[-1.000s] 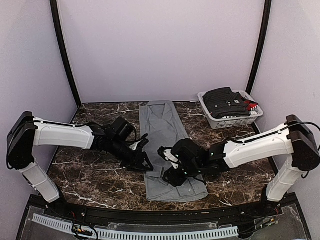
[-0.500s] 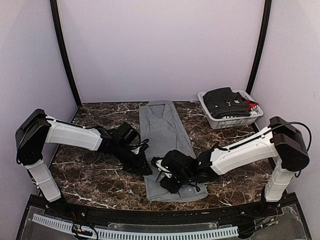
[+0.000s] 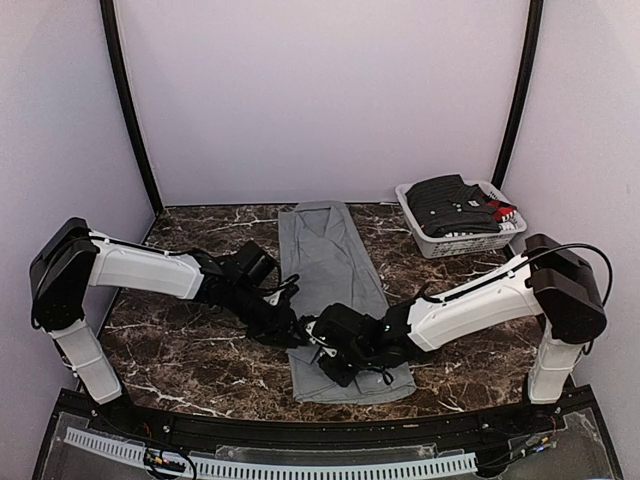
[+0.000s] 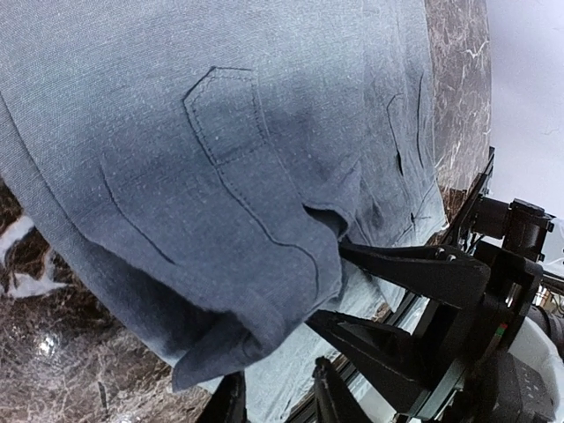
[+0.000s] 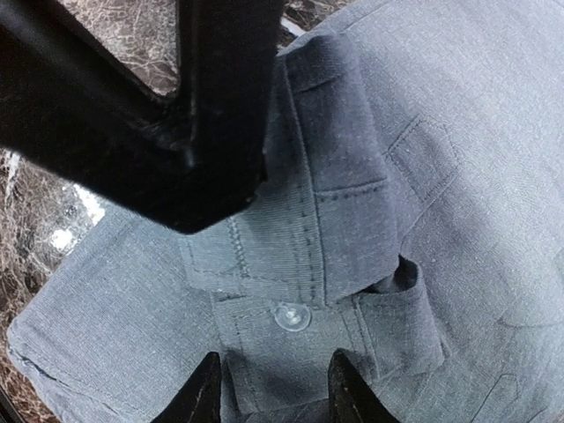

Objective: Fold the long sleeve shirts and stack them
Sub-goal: Adjust the sleeve of the rectangle-folded shirt.

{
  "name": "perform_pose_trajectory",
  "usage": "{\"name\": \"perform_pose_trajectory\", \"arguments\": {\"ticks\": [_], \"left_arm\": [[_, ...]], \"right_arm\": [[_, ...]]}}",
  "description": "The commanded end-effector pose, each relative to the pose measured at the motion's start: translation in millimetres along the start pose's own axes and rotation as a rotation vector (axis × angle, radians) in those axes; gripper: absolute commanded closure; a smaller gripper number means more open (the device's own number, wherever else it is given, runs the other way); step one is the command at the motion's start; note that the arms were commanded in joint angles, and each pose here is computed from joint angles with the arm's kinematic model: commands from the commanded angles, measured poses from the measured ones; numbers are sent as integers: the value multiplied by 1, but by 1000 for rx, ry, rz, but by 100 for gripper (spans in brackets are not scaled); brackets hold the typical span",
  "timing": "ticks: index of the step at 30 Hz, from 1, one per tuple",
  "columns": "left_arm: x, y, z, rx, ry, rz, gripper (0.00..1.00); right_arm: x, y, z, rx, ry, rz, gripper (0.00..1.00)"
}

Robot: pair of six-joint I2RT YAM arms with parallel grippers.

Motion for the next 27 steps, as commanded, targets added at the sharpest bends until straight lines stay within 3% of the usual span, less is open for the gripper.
{"name": "perform_pose_trajectory", "arguments": {"ticks": [1, 4, 8, 18, 27], "left_arm": [[4, -11, 17, -5, -31, -53, 72], [1, -9, 18, 7, -23, -59, 68], [-1, -4, 18, 51, -19, -75, 64], [0, -1, 18, 79, -24, -112, 46], [1, -1, 14, 49, -38, -132, 49]], "right_arm": [[2, 6, -1, -14, 2, 19, 63], [2, 10, 0, -11, 7, 30, 53], [0, 8, -3, -27, 15, 34, 54], [1, 7, -5, -53, 15, 38, 78], [7, 7, 0, -55, 2, 40, 99]]}}
Point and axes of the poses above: each gripper's point midway between its finger pads, its own z axis back along the fingers, its own y axis along the line the jaws close on, x = y × z, the point moved 7 cm from there along z, back along the fingers, and after that the axes turned 8 degrees about -z, right-handed, at the moved point
